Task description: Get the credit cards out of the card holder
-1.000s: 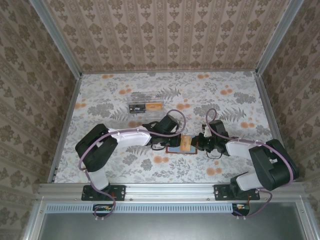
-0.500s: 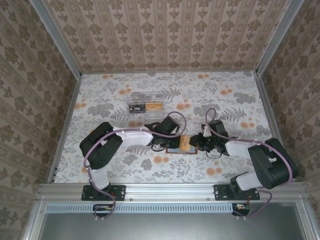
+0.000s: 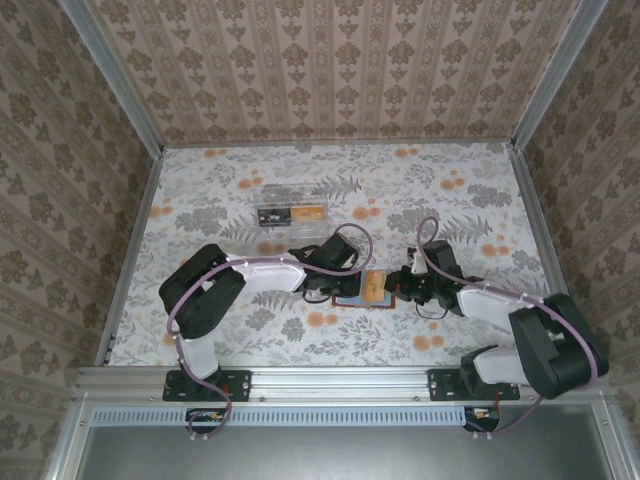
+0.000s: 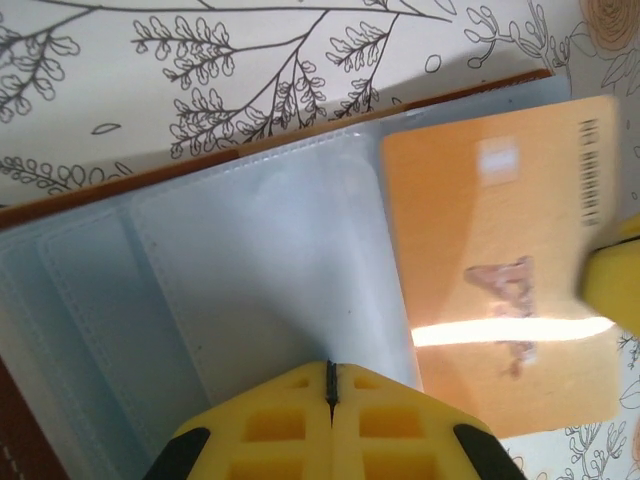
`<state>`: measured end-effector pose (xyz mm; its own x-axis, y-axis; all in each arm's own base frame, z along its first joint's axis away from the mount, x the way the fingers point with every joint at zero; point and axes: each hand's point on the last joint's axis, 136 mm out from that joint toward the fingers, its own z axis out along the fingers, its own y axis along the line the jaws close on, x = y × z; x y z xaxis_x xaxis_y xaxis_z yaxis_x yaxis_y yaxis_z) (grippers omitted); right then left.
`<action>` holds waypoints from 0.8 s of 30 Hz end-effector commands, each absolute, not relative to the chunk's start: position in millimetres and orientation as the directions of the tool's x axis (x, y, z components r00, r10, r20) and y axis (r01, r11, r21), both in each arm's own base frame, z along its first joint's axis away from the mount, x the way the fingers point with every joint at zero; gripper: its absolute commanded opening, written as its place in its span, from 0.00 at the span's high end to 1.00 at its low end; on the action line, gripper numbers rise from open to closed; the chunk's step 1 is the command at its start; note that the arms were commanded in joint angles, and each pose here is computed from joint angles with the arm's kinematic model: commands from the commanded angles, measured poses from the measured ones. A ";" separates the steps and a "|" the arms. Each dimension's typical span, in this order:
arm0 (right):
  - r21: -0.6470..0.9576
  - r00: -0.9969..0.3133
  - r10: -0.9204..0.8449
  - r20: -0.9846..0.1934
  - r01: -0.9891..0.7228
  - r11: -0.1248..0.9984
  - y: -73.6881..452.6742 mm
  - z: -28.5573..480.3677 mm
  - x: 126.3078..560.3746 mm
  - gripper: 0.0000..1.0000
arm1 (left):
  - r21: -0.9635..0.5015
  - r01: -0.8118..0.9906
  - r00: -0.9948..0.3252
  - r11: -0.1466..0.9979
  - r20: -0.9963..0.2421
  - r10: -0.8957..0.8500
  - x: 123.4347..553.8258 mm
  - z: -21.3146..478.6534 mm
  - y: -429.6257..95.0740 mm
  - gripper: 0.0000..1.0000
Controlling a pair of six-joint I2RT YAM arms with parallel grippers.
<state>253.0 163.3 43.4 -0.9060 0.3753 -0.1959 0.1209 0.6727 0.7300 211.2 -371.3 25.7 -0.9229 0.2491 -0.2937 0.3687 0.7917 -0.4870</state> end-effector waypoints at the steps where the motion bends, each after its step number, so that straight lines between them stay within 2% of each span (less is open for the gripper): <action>1: 0.651 -0.895 0.408 -0.181 0.202 0.731 135.7 28.6 235.9 1.00 | -0.451 0.342 -0.934 0.824 -0.261 0.245 207.7 15.5 -351.1 1.00; 8: 0.652 -0.869 0.446 -0.216 0.212 0.728 115.8 45.6 225.6 1.00 | -0.463 0.350 -0.930 0.815 -0.276 0.243 209.1 23.0 -352.3 1.00; 14: 0.692 -0.854 0.418 -0.311 0.098 0.715 119.7 89.8 220.4 1.00 | -0.490 0.378 -0.916 0.786 -0.320 0.241 211.3 49.6 -358.5 1.00; 19: 0.694 -0.842 0.386 -0.376 0.020 0.720 122.8 123.3 221.2 1.00 | -0.472 0.407 -0.887 0.782 -0.409 0.215 216.8 90.3 -347.1 0.78; 24: 0.622 -0.820 0.304 -0.485 -0.079 0.779 131.4 156.3 232.2 1.00 | -0.448 0.396 -0.862 0.802 -0.482 0.156 219.6 122.4 -314.5 0.74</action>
